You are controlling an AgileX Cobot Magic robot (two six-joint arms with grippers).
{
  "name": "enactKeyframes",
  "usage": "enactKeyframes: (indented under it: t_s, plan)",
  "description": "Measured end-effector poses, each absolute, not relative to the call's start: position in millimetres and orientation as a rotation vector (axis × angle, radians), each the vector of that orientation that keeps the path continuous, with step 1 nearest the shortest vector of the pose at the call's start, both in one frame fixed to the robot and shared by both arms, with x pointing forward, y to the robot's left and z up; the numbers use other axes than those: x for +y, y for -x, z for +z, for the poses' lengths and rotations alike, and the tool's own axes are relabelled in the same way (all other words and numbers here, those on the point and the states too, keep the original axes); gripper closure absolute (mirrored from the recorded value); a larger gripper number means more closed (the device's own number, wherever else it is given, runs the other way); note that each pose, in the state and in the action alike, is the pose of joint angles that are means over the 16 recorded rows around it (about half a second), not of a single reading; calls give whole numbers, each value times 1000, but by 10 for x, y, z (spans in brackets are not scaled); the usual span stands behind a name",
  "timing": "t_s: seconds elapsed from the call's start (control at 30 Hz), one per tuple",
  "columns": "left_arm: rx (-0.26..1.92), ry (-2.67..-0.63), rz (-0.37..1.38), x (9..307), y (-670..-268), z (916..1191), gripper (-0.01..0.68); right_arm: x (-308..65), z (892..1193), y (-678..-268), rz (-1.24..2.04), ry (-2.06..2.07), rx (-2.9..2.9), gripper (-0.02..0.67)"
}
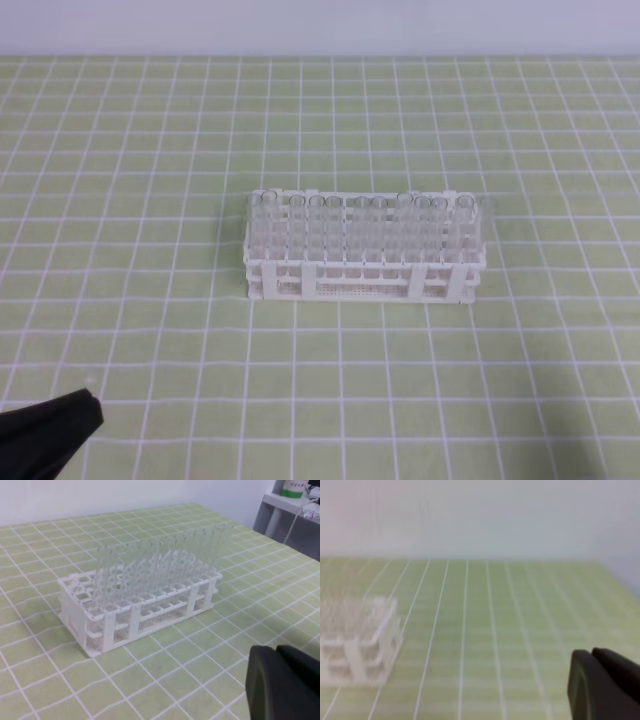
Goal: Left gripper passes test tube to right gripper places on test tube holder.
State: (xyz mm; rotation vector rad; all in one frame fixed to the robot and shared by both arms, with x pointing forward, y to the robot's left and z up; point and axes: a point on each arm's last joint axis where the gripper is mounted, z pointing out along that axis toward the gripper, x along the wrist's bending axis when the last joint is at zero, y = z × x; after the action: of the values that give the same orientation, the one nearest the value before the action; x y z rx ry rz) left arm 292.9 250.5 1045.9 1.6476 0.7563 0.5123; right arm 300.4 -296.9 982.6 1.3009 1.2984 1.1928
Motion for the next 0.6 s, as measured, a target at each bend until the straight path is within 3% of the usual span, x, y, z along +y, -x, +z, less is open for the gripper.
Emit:
enactKeyframes:
  t_s: [0.6]
  plan:
    - [758,-1649,512,2506,-2929,10457,675,-2938,9622,-2926,1208,-1388,1360,664]
